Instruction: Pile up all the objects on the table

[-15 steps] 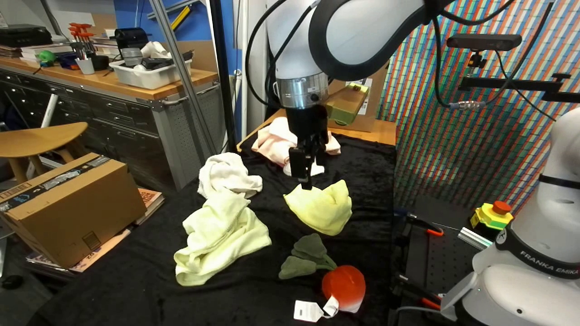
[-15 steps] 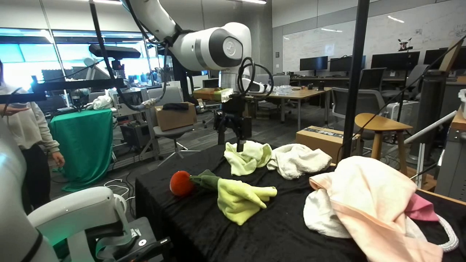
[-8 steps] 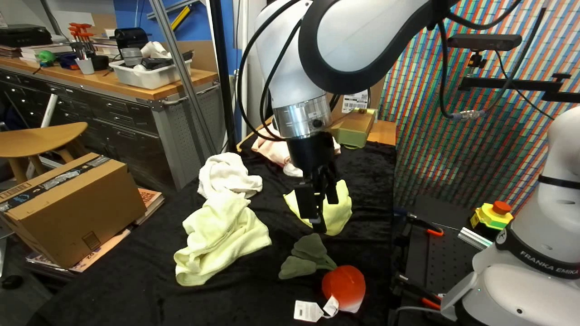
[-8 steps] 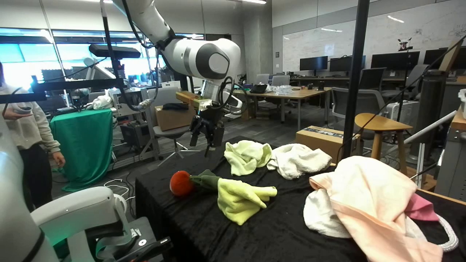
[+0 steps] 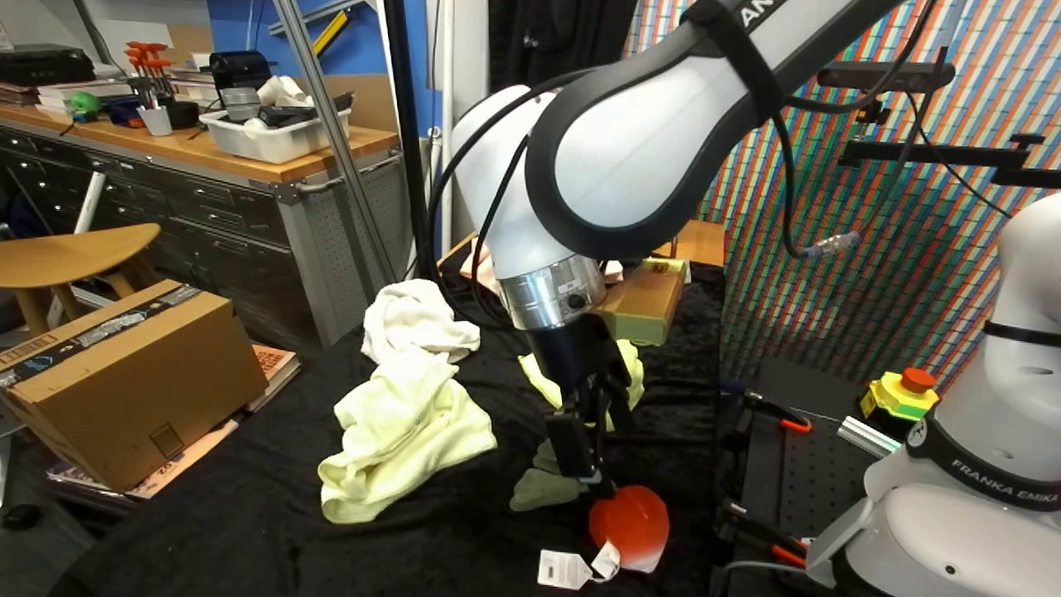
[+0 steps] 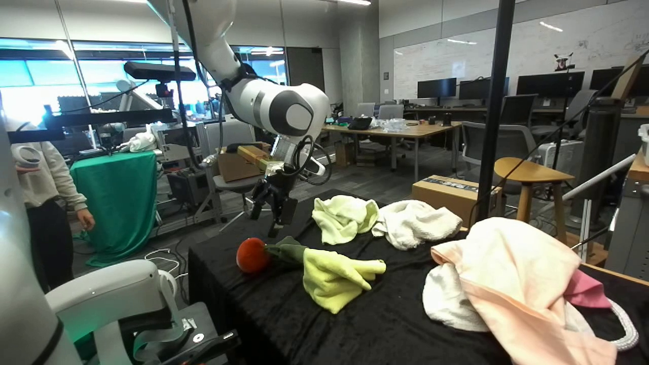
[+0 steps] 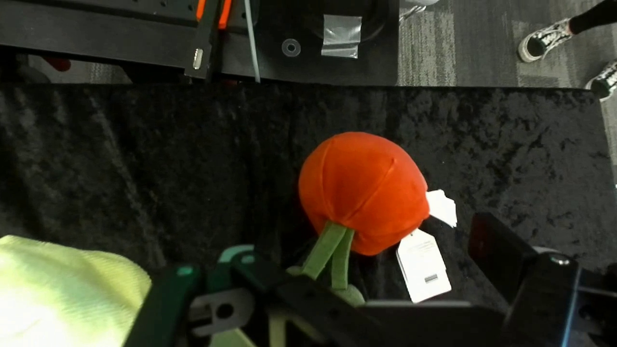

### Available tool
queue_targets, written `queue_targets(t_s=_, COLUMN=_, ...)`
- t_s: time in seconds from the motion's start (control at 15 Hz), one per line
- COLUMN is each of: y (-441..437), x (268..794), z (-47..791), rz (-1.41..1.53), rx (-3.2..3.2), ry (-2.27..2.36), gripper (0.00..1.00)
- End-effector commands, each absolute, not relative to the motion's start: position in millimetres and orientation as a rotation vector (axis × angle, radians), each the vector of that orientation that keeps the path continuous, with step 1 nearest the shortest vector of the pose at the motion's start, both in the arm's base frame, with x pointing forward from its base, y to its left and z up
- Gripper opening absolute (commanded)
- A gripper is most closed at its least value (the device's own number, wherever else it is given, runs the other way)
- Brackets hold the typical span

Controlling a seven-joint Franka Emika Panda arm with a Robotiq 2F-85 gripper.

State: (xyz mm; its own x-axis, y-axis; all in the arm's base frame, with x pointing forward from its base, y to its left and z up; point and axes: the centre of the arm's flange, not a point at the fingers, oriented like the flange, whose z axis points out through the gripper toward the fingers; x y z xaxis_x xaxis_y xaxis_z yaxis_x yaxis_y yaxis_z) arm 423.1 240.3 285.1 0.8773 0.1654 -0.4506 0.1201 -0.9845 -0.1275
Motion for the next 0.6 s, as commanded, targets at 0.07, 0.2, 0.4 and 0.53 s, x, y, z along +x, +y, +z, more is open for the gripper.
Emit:
queue_targets(t_s=0.07, y=244.4, x=415.5, z=258.4, rz=0.733, rx=-2.963, ry=-0.135, gripper=1.0)
queue_targets(t_s=0.2, y=242.8, x=413.9, z=249.6, rz=0.747, rx=-2.958, ry=-0.107, gripper=1.0)
queue_targets(t_s=0.4, y=241.4, x=413.4, z=242.0, rz=0.763, rx=-2.944, ry=-0.064, gripper=1.0)
queue_targets(t_s=0.53, y=241.6, x=413.5, z=238.8, rz=0.767, rx=-2.924, ry=-0.039, gripper=1.0)
